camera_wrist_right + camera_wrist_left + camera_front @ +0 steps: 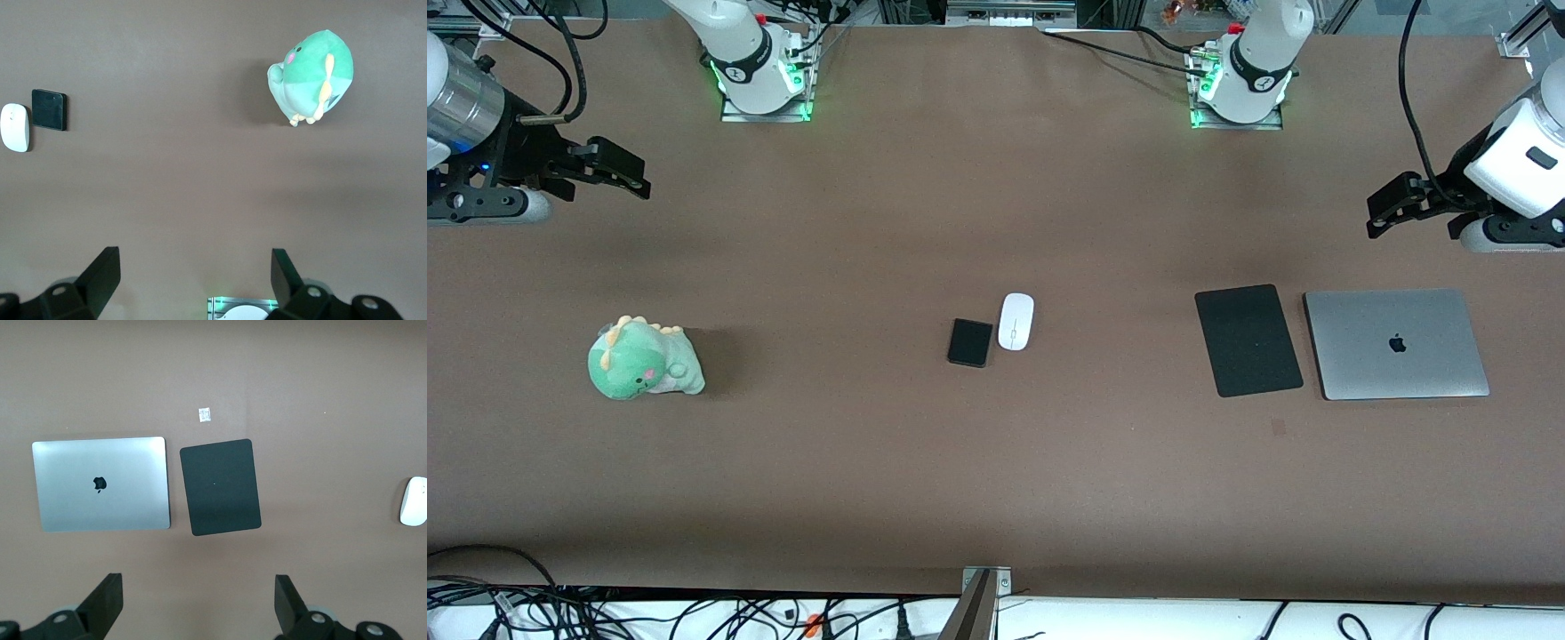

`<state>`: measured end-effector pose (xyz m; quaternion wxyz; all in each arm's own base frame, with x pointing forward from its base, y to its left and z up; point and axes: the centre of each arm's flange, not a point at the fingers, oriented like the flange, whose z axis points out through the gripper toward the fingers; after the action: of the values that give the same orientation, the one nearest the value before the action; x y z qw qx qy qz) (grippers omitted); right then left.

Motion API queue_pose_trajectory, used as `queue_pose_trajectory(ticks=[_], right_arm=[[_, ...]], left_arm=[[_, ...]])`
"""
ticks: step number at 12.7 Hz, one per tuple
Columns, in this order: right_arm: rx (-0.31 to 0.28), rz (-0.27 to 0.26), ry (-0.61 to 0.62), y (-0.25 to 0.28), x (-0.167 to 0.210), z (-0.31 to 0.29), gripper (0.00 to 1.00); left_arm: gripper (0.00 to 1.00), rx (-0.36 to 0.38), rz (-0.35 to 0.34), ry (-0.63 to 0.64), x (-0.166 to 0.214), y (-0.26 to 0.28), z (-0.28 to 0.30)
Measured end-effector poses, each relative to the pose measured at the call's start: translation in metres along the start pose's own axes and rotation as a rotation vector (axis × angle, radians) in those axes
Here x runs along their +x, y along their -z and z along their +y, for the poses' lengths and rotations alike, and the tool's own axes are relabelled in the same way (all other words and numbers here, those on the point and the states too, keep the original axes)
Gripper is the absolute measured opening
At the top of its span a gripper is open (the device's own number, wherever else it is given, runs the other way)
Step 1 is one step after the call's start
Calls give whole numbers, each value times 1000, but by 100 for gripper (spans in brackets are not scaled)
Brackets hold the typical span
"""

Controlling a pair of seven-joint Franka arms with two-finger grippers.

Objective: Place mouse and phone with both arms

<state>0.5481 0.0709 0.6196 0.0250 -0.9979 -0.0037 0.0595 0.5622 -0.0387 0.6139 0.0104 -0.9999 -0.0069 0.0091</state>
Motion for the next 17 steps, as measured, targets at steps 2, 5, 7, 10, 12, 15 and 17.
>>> queue_pose_trajectory(ticks=[2,5,7,10,12,15,17], right_arm=[[0,0,0,0,0,0,100],[0,0,2,0,0,0,100],[0,2,4,0,0,0,100],[0,3,8,-1,1,0,100],[0,-1,9,-4,3,0,100],[0,-3,9,-5,3,0,100],[1,2,9,-5,4,0,100]], left_arm=[[100,0,0,0,0,0,0],[100,0,-1,0,0,0,0],[100,-2,-7,5,0,-1,-3],[100,0,-33,6,1,-7,-4],[100,1,-61,7,3,-15,-5],[100,-2,-89,-21,1,-20,-1],[100,-5,-116,-81,3,-30,17]])
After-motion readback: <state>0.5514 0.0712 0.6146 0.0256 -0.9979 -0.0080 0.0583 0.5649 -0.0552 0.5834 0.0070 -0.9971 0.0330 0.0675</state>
